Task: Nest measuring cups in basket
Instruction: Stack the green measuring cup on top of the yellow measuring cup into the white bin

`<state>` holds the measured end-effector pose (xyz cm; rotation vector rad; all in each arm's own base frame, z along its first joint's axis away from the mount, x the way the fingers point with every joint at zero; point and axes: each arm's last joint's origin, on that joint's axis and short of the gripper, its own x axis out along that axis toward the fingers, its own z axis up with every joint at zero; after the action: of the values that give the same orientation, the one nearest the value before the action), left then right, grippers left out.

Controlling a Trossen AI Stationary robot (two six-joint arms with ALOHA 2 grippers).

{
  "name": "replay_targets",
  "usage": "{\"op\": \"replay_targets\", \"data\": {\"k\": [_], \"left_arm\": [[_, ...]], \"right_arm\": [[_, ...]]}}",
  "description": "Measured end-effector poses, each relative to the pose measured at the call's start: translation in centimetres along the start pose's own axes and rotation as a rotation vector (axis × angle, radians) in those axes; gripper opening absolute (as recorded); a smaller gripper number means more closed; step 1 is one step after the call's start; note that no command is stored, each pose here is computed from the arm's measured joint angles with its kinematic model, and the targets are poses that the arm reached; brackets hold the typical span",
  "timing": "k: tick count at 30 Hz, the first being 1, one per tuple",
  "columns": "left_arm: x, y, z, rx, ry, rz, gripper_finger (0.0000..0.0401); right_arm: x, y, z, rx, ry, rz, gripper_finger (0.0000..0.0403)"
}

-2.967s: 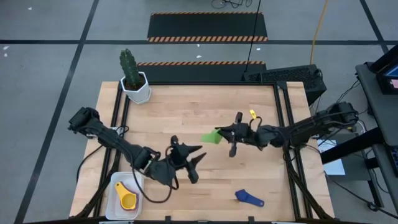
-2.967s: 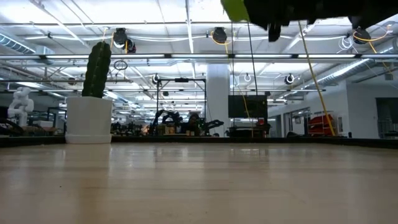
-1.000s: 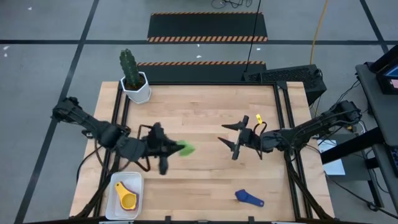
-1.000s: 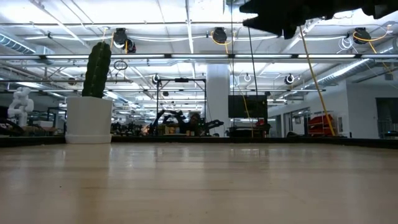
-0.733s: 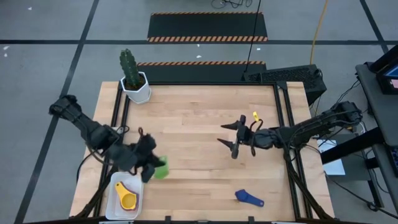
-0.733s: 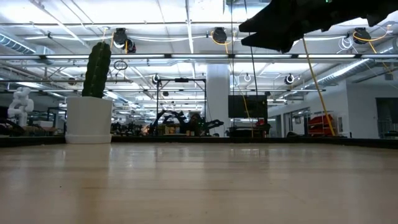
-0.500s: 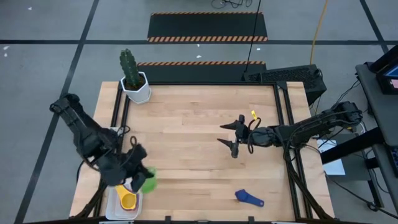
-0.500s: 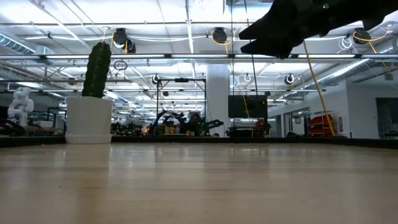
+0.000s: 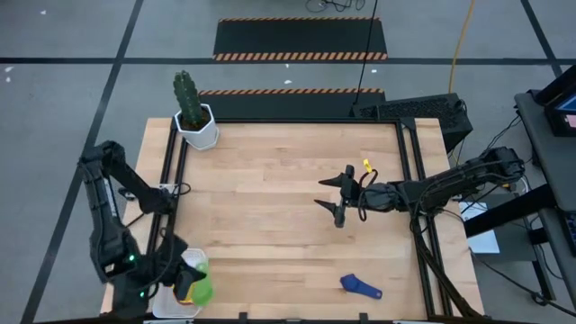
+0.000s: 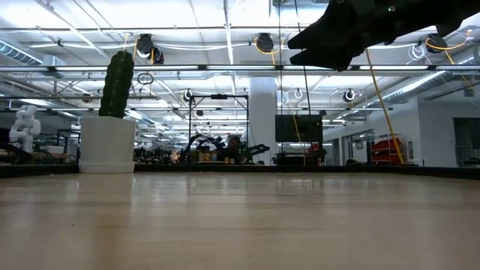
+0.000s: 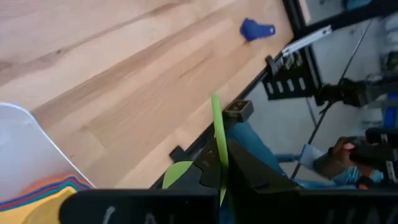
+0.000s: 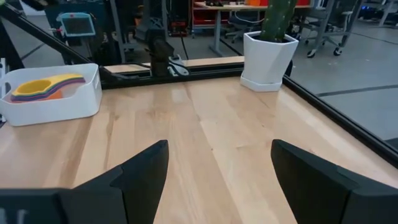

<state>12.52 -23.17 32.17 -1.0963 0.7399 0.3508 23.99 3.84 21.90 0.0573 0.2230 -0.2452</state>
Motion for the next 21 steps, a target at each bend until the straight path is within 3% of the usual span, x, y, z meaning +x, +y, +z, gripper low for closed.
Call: {"op": "replay_targets", "data": {"k": [9,21], "left_arm": [[-0.1,2.4,-3.4,-0.023,-0.049,0.069,0.0009],[-0.7,3.7,-3.3,0.073,-0.074,0.156,0.0011]], "right_arm": [[0.1,-0.1,0.2,0.007,-0.014,-0.004,0.0279],[0.1,-0.3,0.2,0.014,-0.014,-0.013,0.0279]]}}
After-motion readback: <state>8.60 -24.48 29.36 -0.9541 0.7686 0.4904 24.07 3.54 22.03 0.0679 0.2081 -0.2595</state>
